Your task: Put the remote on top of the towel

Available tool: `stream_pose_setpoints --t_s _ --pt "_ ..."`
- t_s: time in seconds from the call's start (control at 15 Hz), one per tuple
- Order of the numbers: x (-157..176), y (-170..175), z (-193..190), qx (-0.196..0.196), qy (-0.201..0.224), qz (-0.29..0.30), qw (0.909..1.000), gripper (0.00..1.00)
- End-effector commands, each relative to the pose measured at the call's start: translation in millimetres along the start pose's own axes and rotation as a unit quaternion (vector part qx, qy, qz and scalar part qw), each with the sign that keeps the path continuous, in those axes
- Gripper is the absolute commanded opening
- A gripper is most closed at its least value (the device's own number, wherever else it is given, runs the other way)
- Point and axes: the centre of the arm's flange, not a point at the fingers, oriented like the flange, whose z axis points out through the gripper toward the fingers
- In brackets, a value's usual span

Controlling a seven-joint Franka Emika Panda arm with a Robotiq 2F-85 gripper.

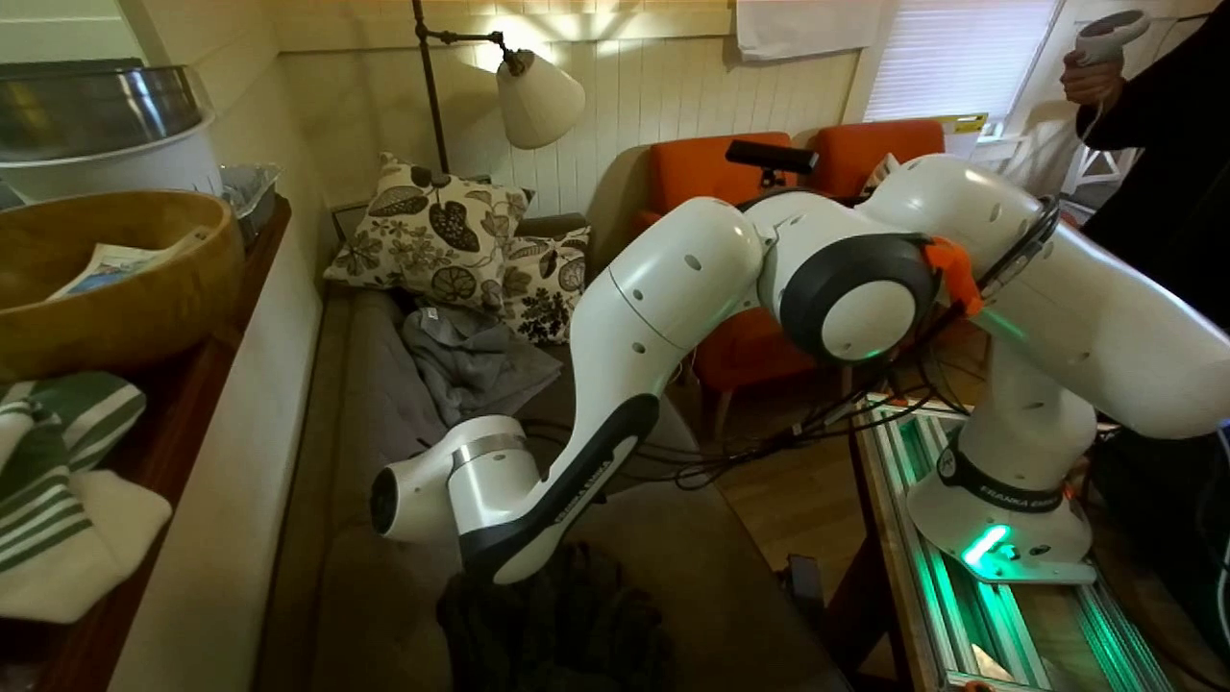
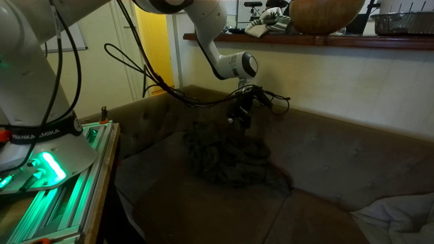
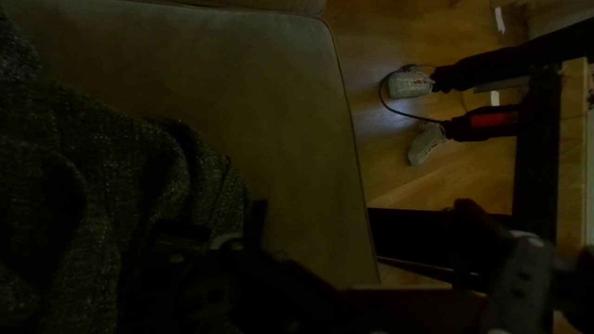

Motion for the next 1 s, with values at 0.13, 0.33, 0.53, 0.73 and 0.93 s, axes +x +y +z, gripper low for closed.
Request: stream_pose_setpoints --t_s 0.13,0.33,0.53,0.73,0.93 --pt "7 -5 4 -0.025 -0.005 0.029 0.9993 1.00" --pt "49 0 45 -0.084 0.016 0.074 0.9936 1.00" --pt "83 -5 86 -0.139 0.035 0.119 0.9825 1.00" --pt "100 -23 117 -0.183 0.043 0.180 0.9656 1.00" --pt "98 5 123 -0.169 0.060 0.183 0.9667 1.00"
